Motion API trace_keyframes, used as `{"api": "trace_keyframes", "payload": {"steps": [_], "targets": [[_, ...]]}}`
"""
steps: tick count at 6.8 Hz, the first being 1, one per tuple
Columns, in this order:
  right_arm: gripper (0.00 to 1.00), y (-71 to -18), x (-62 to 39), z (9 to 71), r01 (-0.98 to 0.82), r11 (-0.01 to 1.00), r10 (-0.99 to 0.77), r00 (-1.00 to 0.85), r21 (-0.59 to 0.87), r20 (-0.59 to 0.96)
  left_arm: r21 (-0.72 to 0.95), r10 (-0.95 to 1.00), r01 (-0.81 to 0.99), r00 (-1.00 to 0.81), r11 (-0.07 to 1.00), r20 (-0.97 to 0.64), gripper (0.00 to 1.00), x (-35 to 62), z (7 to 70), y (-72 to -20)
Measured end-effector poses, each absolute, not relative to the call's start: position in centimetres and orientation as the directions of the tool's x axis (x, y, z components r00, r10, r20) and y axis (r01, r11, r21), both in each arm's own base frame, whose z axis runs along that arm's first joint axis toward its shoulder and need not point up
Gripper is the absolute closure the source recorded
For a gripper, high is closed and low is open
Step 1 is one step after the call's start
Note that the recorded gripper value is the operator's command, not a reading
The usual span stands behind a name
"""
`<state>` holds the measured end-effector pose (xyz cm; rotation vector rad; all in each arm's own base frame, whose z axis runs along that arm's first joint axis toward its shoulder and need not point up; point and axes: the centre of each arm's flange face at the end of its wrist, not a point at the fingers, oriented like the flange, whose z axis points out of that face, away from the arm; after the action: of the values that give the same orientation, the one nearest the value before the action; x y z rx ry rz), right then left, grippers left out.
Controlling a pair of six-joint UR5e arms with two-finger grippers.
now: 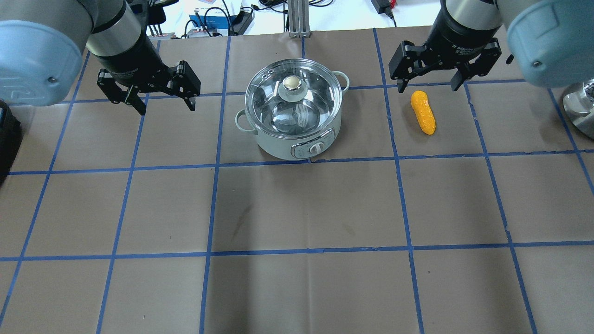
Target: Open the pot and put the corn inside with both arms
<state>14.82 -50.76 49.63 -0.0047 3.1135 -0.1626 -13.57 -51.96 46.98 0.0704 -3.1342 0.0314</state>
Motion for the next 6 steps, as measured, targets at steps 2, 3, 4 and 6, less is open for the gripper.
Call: {"api": "trace_keyframes", "payload": {"steps": [2, 3, 4, 6], "targets": [[0.00, -50.76, 14.82, 49.63, -0.002, 0.995, -0.004, -1.000, -0.105, -0.024, -0.020, -0.045, -0.045, -0.999, 0.999, 0.007, 0.00, -13.56, 46.96, -51.98], [0.00, -50.76, 14.82, 49.63, -0.002, 0.994, -0.004, -1.000, -0.105, -0.024, -0.020, -0.045, -0.045, -0.999, 0.999, 0.007, 0.00, -13.55, 46.96, -51.99], [0.00, -50.76, 14.82, 49.63, -0.002, 0.995, -0.004, -1.000, -0.105, -0.024, -0.020, -0.045, -0.045, -0.999, 0.999, 0.007, 0.00, -13.55, 46.95, -51.99], [0.00, -50.76, 14.82, 49.63, -0.002, 0.995, -0.004, -1.000, -0.104, -0.024, -0.016, -0.046, -0.046, -0.999, 0.999, 0.007, 0.00, -13.56, 46.74, -52.14]]}}
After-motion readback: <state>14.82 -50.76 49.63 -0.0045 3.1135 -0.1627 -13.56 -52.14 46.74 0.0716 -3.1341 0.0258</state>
